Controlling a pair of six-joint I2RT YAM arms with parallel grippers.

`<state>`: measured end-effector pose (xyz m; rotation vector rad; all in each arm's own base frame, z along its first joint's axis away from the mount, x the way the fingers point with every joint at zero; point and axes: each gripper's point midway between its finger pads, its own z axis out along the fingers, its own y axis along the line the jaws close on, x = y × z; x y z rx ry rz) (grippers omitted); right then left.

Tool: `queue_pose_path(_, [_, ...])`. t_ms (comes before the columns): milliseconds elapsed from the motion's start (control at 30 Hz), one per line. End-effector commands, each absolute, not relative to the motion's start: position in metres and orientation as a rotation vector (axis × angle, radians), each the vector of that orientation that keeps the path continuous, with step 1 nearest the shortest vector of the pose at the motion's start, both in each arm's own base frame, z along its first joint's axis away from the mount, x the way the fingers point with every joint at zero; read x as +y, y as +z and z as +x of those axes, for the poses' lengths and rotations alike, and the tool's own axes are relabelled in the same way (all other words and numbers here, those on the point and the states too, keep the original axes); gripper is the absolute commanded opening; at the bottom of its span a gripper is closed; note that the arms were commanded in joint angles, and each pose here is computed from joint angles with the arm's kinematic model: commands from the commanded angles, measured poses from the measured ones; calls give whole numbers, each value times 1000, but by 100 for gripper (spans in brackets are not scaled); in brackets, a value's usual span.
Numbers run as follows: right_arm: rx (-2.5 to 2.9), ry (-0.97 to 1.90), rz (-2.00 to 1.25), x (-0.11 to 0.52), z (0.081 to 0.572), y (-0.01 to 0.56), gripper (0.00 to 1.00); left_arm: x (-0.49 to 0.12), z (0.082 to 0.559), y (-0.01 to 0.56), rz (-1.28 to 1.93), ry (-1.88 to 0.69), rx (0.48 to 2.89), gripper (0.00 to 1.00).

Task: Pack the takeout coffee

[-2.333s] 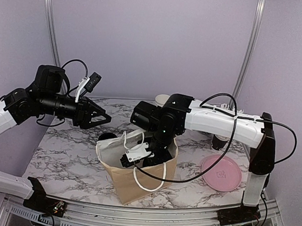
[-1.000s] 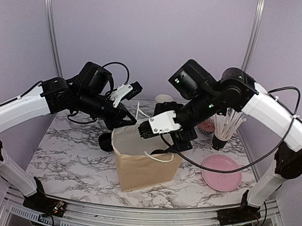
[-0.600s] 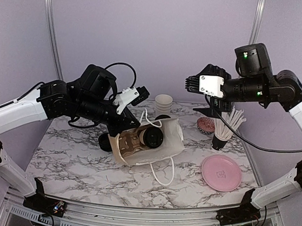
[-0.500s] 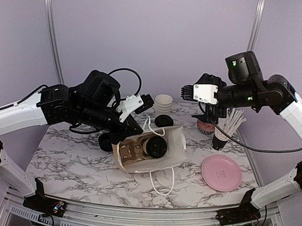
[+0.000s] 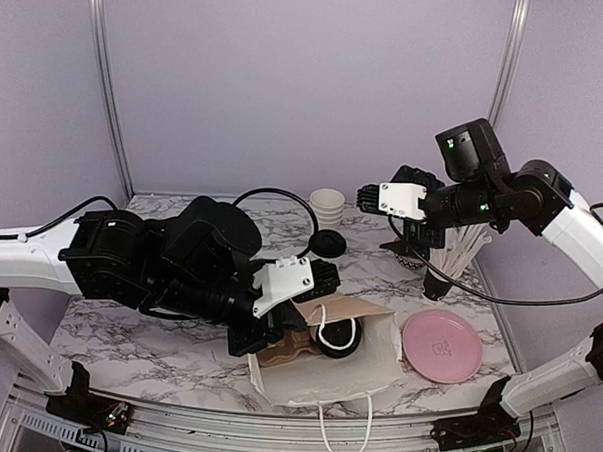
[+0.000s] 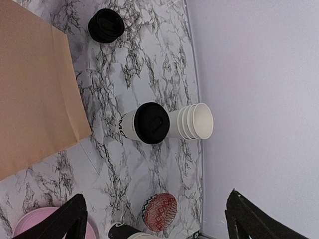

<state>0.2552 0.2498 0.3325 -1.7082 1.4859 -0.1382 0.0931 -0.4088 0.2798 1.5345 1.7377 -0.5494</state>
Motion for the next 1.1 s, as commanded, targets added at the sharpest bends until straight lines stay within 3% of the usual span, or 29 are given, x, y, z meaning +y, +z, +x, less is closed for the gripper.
queue_pose_path(0, [1501,-120,-1642,254,265,340,93,-415,89,277,1531,-529,1718,0])
queue_pose_path(267, [1562,-75,-1628,265,286,329,90,-406,101,282,1526,-438,1670,0])
queue_pose_path(567, [1717,20,-1523,274,342,304,81,-352,171,303,1282,-482,1819,0])
queue_pose_path(833, [1947,176,-1380,285,388,260,73,-328,189,310,1215,-830,1951,0])
queue_pose_path(1067, [2103,262,-1274,298,411,216,75,-326,184,297,1209,-965,2018,0])
